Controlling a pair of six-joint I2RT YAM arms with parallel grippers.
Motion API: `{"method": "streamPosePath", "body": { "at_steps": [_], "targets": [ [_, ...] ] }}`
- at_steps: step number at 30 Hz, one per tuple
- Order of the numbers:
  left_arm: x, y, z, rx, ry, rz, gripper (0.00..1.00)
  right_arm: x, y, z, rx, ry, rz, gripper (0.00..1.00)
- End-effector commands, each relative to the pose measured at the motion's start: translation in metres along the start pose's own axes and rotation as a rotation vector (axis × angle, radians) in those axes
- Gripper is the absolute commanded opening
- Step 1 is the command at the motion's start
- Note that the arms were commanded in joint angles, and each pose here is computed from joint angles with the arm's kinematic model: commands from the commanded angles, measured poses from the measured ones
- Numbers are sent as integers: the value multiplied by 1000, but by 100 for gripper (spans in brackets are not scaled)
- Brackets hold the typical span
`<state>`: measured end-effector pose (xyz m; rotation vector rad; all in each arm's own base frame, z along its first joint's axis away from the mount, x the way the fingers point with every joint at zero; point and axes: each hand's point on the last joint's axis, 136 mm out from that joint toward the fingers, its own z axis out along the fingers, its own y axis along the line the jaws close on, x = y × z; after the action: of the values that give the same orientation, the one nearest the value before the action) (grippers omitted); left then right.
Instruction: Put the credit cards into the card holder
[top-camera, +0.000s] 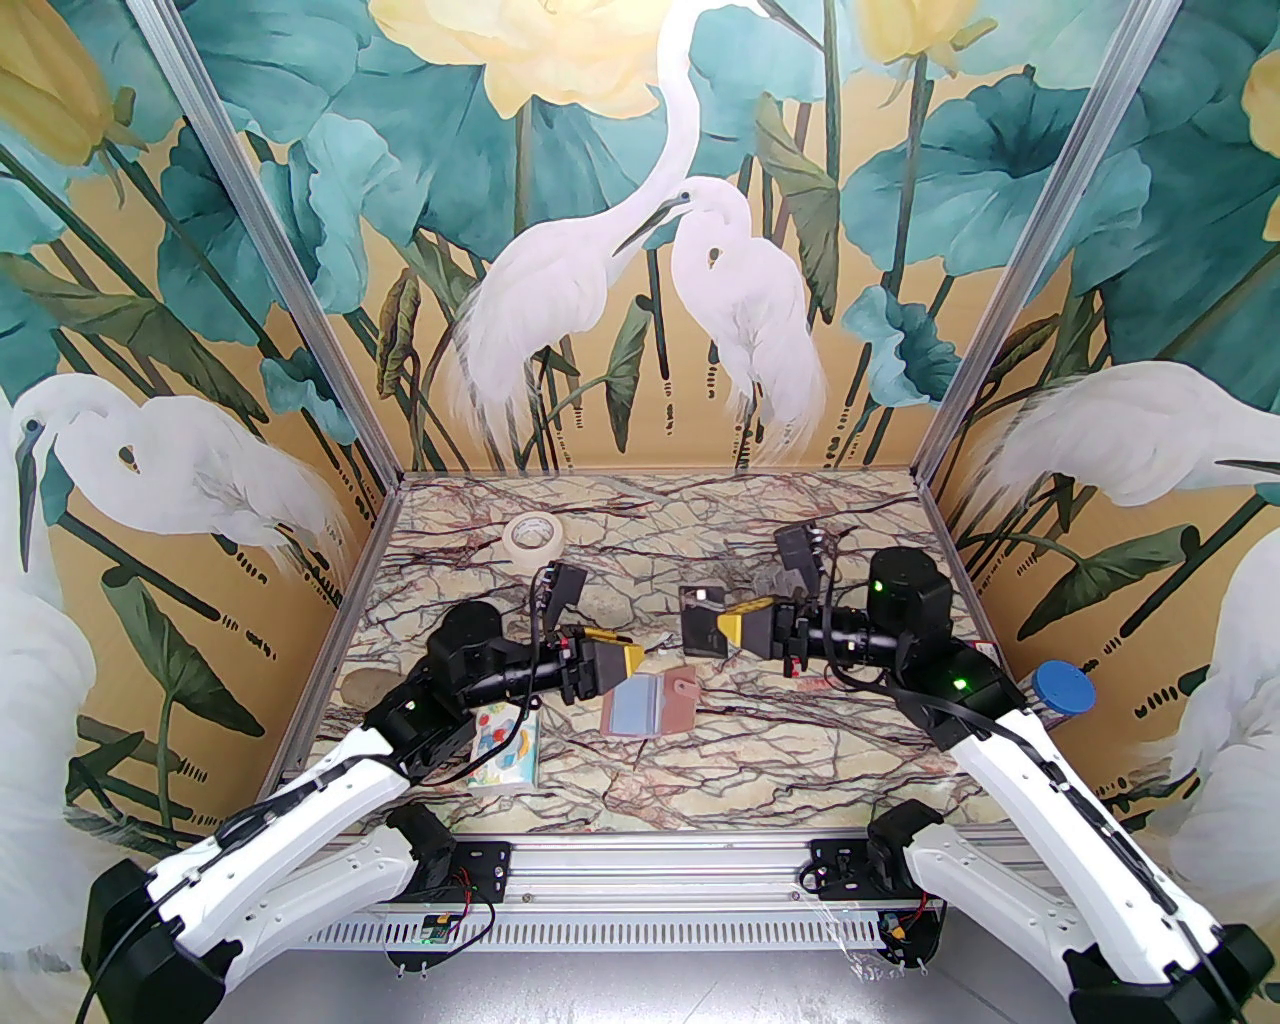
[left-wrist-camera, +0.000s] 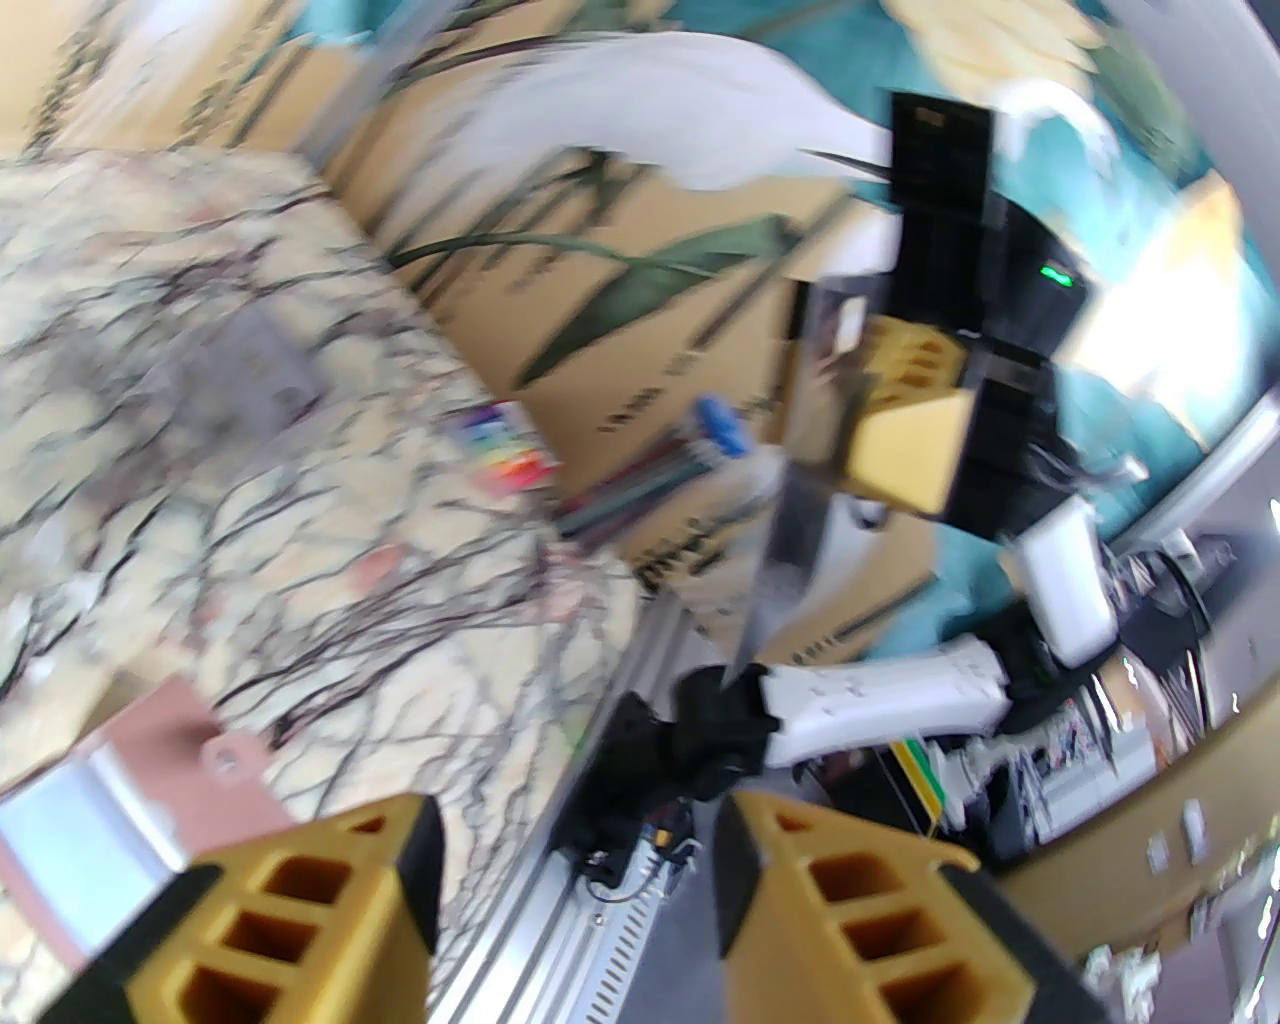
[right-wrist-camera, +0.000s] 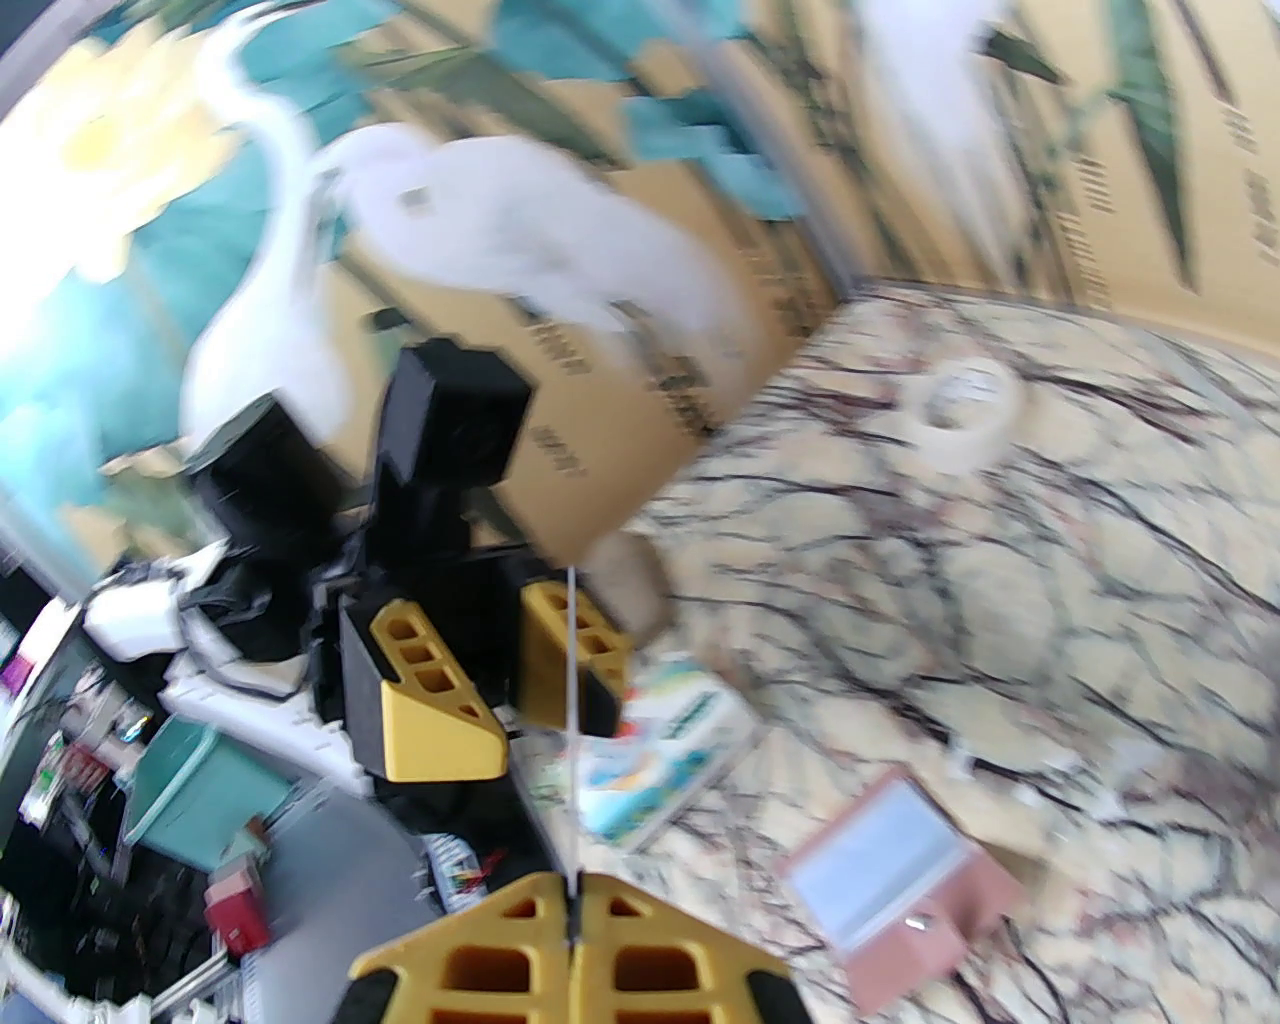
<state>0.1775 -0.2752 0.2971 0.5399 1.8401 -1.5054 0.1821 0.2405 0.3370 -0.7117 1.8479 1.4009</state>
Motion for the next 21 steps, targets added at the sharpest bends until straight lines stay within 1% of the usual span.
{"method": "streamPosePath", "body": {
  "at_steps": [1, 4, 6, 14, 21],
  "targets": [
    [-11, -47, -9, 177, -9, 115, 55, -9, 25, 0, -87, -21, -36, 0],
    [-16, -60, -15, 222, -31, 151, 59, -11, 32, 2, -126, -20, -21, 0],
    [-16, -64, -16, 243, -31, 171, 59, -12, 35, 3, -135, -18, -18, 0],
    [-18, -78, -16, 301, -7, 221, 52, -11, 47, 8, -191, -1, 0, 0],
    [-20, -77, -11, 306, 10, 215, 41, -10, 49, 12, -213, 14, 21, 0]
  ]
}}
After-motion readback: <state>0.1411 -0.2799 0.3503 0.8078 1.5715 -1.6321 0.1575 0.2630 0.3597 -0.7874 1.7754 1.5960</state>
